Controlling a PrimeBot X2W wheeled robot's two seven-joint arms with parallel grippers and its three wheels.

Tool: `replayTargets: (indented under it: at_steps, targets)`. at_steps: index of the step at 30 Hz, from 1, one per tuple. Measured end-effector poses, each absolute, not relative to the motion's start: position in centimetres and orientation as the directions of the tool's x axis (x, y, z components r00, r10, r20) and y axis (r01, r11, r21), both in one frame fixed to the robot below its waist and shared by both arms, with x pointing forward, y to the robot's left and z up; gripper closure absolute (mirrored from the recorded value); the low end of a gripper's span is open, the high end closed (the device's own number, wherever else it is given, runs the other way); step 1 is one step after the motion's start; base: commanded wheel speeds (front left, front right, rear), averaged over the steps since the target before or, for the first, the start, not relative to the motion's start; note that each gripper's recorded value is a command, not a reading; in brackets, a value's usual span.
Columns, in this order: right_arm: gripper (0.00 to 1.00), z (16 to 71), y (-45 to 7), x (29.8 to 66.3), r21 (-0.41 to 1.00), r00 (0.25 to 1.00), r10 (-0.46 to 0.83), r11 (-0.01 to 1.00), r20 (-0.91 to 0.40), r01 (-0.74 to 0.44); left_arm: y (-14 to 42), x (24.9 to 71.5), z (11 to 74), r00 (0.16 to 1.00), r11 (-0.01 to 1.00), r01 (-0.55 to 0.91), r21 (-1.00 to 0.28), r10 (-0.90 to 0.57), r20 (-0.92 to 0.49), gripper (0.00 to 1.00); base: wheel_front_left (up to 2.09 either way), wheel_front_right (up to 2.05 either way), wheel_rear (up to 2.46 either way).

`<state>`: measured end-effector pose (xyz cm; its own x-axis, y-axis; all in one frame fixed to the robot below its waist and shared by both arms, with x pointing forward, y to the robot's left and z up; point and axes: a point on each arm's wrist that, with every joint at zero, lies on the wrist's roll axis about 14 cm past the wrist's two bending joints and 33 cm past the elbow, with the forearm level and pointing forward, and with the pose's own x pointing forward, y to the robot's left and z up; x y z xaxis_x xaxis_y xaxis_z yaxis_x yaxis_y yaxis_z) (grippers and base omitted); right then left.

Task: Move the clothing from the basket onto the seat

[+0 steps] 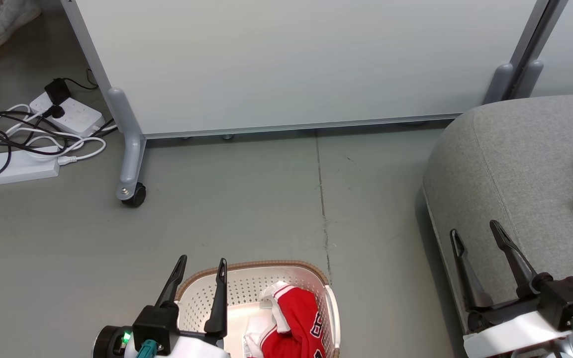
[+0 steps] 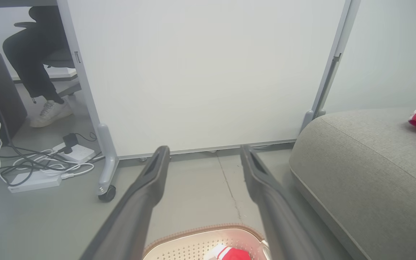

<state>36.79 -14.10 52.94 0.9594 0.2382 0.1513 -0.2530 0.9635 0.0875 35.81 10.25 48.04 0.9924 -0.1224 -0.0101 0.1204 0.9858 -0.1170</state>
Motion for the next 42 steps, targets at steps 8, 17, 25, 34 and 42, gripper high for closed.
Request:
replayTargets:
  at_steps: [8,17,25,34,42]
  targets:
    - [0.00,52.9,-13.9,36.8,0.089,0.959,0.242,0.962,0.151,-0.257,10.3,35.9,48.2,0.993,0.986,0.119,-0.117,-0.120,-0.005,0.00,0.00,0.00,0.00]
    - [0.00,52.8,-14.1,36.8,0.090,0.960,0.237,0.964,0.147,-0.252,10.2,36.0,48.2,0.992,0.986,0.122,-0.117,-0.123,-0.006,0.00,0.00,0.00,0.00]
    - [0.00,52.7,-14.0,36.9,0.094,0.961,0.237,0.963,0.145,-0.252,10.0,36.0,48.1,0.991,0.985,0.128,-0.115,-0.130,-0.008,0.00,0.00,0.00,0.00]
    - [0.00,52.4,-14.0,37.1,0.099,0.962,0.235,0.963,0.137,-0.249,9.9,36.1,47.8,0.991,0.985,0.133,-0.110,-0.135,-0.017,0.00,0.00,0.00,0.00]
    - [0.00,51.9,-15.4,38.8,0.091,0.973,0.197,0.974,0.123,-0.208,6.3,37.3,44.9,0.956,0.961,0.274,-0.041,-0.277,-0.094,0.00,0.00,0.00,0.00]
